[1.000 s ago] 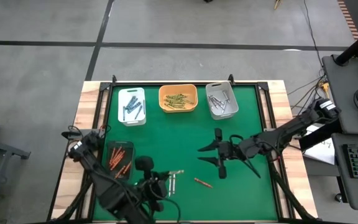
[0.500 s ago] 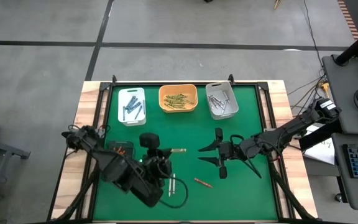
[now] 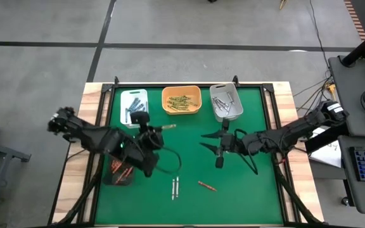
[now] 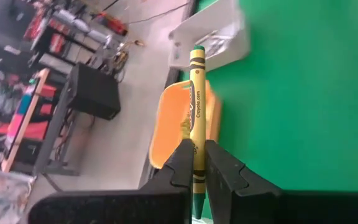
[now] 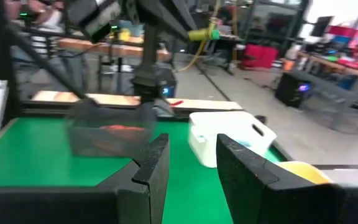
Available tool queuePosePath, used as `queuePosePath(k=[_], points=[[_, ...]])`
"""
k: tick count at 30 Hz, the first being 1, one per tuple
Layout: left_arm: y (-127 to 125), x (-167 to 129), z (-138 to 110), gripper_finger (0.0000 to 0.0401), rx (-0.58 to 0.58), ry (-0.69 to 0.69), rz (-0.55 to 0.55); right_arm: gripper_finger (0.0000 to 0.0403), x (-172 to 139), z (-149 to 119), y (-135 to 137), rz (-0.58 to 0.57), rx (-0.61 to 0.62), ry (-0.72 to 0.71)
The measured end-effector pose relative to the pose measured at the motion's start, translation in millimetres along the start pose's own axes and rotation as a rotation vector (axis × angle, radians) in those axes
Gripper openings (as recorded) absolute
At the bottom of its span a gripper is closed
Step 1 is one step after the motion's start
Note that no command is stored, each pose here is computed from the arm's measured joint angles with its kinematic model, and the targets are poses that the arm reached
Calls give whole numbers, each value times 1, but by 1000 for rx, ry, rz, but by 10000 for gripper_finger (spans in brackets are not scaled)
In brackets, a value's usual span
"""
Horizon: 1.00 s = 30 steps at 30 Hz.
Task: Sort crayons
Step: Put the green crayon into the yellow bin
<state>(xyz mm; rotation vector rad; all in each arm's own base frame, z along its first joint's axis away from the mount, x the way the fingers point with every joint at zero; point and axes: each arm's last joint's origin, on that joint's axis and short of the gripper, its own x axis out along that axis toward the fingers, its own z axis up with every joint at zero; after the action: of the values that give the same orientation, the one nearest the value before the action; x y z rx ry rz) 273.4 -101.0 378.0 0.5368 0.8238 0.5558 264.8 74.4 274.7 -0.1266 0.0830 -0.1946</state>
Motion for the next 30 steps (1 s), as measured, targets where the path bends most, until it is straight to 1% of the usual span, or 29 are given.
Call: queuePosePath(k=[4,6,15,20,24,30], points=[[20,30,-22,0,-49,3,45,123,8,0,-17,-68,-9,12],[28,48,-31,0,-61,6,44,123,12,1,-25,-99,-22,25],[68,146,-69,0,-94,-66,-73,123,22,-8,-55,-204,-48,125],[89,195,-83,0,-161,-80,-135,123,25,-12,-67,-247,-46,165],[97,227,-83,0,-157,-39,-177,123,26,-15,-75,-274,-48,186],[96,276,-86,0,-59,124,-231,123,27,-20,-82,-297,-35,229]])
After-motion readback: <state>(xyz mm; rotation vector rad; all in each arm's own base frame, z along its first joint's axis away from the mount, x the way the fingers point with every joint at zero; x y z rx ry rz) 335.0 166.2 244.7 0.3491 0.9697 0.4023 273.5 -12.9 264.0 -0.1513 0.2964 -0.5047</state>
